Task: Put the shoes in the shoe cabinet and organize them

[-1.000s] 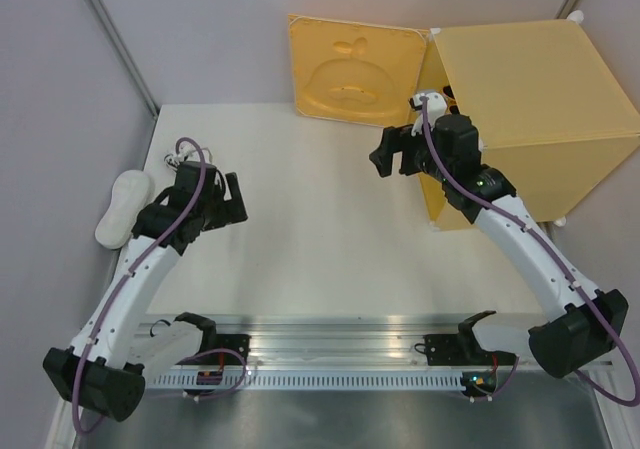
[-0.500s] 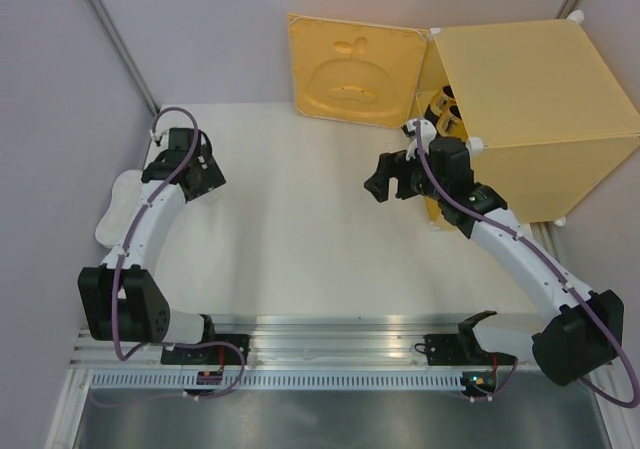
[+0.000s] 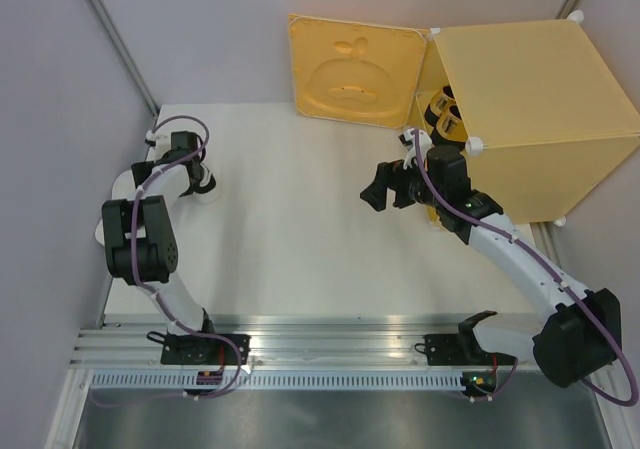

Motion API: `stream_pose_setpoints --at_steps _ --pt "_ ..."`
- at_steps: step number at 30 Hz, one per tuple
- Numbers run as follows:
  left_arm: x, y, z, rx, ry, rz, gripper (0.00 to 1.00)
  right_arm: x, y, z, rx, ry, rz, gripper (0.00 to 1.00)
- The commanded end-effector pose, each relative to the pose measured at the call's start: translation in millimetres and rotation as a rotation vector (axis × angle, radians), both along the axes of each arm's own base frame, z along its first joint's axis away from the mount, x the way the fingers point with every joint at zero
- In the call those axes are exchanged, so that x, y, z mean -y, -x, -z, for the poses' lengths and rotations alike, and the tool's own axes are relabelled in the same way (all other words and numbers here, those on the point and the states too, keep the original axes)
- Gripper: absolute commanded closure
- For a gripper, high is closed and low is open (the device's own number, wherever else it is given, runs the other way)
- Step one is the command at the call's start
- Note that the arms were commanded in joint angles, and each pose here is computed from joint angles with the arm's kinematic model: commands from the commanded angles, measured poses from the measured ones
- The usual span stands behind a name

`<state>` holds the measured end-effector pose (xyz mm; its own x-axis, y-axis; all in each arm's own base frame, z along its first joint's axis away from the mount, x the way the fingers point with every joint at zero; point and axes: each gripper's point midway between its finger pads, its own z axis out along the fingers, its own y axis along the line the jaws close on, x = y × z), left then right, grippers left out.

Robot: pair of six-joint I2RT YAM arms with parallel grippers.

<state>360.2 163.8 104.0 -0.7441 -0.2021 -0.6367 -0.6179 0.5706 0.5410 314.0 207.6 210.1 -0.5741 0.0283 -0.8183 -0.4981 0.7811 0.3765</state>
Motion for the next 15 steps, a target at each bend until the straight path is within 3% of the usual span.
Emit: stream_pose_setpoints --at_steps 1,7,15 --pt "-32 -20 -25 -0.047 -0.177 0.023 0.0 -8 1 -20 0.061 -0.055 -0.03 0.02" --pt "-62 -19 6 -0.166 -0.192 0.009 0.0 -8 1 -20 0.05 -0.049 -0.034 0.02" --pt "-69 -28 38 -0.251 -0.179 0.011 0.0 -15 -4 -7 0.003 -0.039 -0.049 0.02"
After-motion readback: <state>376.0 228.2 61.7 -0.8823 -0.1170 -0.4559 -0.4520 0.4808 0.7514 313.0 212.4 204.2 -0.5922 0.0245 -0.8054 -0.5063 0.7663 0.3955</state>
